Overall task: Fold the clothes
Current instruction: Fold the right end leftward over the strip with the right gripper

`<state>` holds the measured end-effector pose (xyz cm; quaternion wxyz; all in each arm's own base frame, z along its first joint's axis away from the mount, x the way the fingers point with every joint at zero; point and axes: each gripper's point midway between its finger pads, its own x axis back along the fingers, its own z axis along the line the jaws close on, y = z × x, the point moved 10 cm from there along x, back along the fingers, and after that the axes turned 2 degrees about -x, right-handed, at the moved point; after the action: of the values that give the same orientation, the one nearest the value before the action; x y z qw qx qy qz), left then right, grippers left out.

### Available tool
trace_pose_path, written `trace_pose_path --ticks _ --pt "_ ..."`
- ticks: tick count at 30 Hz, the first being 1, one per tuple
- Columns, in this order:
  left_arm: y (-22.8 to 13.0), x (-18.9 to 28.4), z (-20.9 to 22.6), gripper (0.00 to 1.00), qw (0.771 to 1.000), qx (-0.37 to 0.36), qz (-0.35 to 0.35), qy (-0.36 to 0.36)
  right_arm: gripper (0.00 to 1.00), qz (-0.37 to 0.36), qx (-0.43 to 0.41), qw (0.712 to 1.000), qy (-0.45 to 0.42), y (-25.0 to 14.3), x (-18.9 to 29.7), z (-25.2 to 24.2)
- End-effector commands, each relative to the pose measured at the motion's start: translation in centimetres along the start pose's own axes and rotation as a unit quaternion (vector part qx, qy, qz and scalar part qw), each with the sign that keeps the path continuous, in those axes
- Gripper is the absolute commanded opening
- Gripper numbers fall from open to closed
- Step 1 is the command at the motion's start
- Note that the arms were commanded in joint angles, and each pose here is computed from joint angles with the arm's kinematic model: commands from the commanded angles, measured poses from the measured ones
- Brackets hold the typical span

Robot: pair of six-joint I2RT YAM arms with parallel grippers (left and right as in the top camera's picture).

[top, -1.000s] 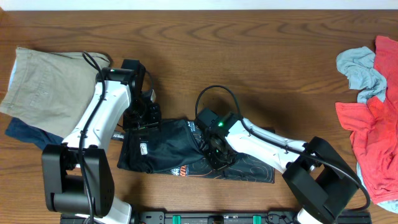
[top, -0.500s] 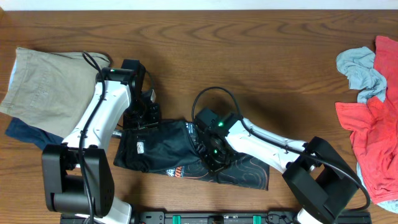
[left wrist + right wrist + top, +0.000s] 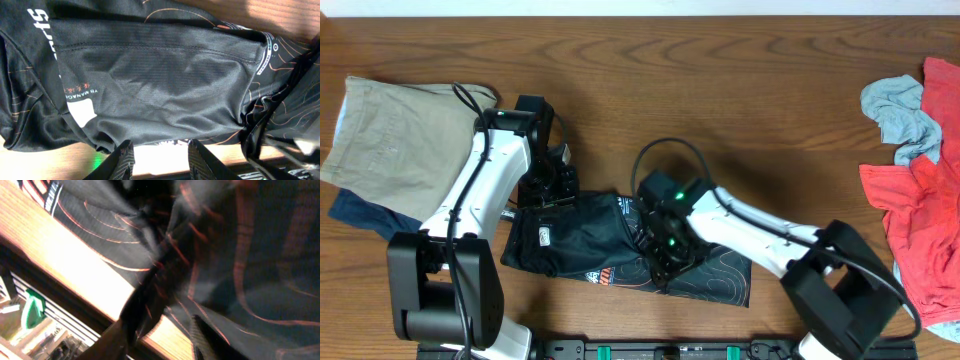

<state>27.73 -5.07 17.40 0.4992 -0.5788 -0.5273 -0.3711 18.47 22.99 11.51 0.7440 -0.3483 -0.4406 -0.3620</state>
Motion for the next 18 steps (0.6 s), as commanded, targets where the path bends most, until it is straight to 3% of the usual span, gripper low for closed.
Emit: trace_pose_path --ticks 1,4,5,7,12,18 --pt "-0.3 0.4 -0.1 0.38 1.0 -0.001 -0.003 -0.003 0.45 -0.048 -0.019 0.999 -0.011 0.0 2.6 -1.2" --pt "-0.4 0.4 -0.1 0.38 1.0 -0.001 -0.002 -0.003 0.5 -0.095 -0.057 0.993 -0.038 -0.4 5.2 -2.6" --pt "-0.4 0.4 -0.1 0.38 1.0 -0.001 -0.002 -0.003 0.56 -0.106 -0.076 0.99 -0.05 -0.6 5.9 -3.1" --pt "-0.3 0.4 -0.1 0.38 1.0 -0.001 -0.002 -0.003 0.99 -0.123 -0.129 0.981 -0.08 -1.3 7.3 -4.6" --pt "-0.3 0.4 -0.1 0.38 1.0 -0.001 -0.002 -0.003 0.99 -0.11 -0.202 0.967 -0.106 -2.4 8.2 -7.9" --pt "-0.3 0.4 -0.1 0.38 1.0 -0.001 -0.002 -0.003 0.97 -0.084 -0.254 0.957 -0.112 -3.8 6.0 -10.3"
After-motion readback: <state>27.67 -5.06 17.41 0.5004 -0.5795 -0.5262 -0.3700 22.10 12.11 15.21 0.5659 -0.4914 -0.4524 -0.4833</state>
